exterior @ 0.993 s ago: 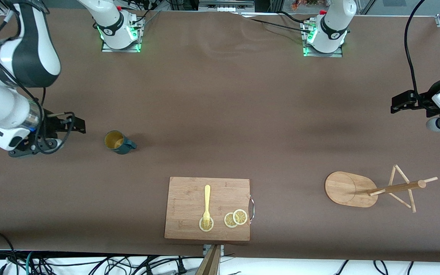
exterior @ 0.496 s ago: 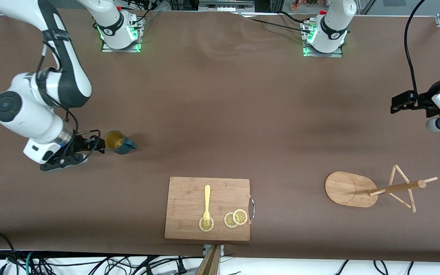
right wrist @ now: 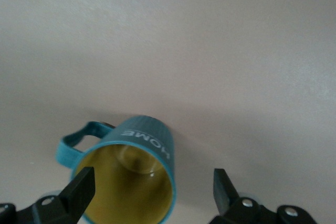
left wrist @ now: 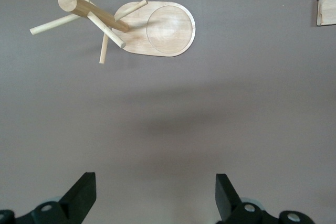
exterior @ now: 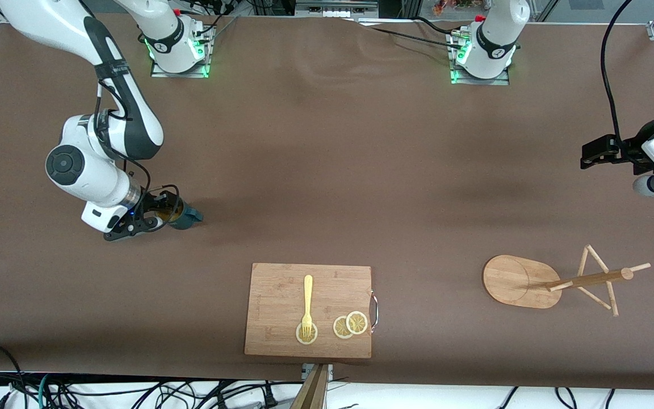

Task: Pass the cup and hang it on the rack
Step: 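Close the right gripper on the teal mug rim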

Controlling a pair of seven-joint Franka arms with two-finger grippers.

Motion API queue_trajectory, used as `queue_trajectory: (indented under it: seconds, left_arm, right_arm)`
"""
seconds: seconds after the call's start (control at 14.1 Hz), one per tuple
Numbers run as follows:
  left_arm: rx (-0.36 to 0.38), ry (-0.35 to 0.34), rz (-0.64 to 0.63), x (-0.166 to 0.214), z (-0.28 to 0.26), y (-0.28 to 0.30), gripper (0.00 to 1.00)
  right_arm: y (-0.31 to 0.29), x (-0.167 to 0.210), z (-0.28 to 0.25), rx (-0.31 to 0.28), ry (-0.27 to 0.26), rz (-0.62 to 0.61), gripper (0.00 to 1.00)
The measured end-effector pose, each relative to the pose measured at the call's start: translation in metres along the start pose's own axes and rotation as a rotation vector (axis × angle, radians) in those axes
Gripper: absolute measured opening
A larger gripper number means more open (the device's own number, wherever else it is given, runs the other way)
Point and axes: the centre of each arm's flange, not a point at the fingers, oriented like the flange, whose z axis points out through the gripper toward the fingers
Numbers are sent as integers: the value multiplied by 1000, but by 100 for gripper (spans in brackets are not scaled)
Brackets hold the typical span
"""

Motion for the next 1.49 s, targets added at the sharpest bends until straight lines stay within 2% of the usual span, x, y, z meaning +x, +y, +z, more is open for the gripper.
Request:
queue_trajectory:
  seconds: [0.21,0.28,0.57,0.85,1.28,1.49]
  left_arm:
    - [0,0,0,0,0,0,100]
    - [0,0,0,0,0,0,100]
    - [0,0,0,0,0,0,100]
    - [0,-1,0,0,1,0,100]
    - [-1,-9,1,3,5,0,100]
    - [-1,-10,1,4,6,0,100]
  right_arm:
    - [8,-10,24,-11,35,-20,100]
    - [7,-14,32,-18,57,-48,96]
    - [6,-22,44,-36,103,-148,50]
    - [7,-21,38,-42,116,-163,6]
    - [8,-13,20,-50,140,-166,4]
    - [7,-5,-4,-37,103,-171,4]
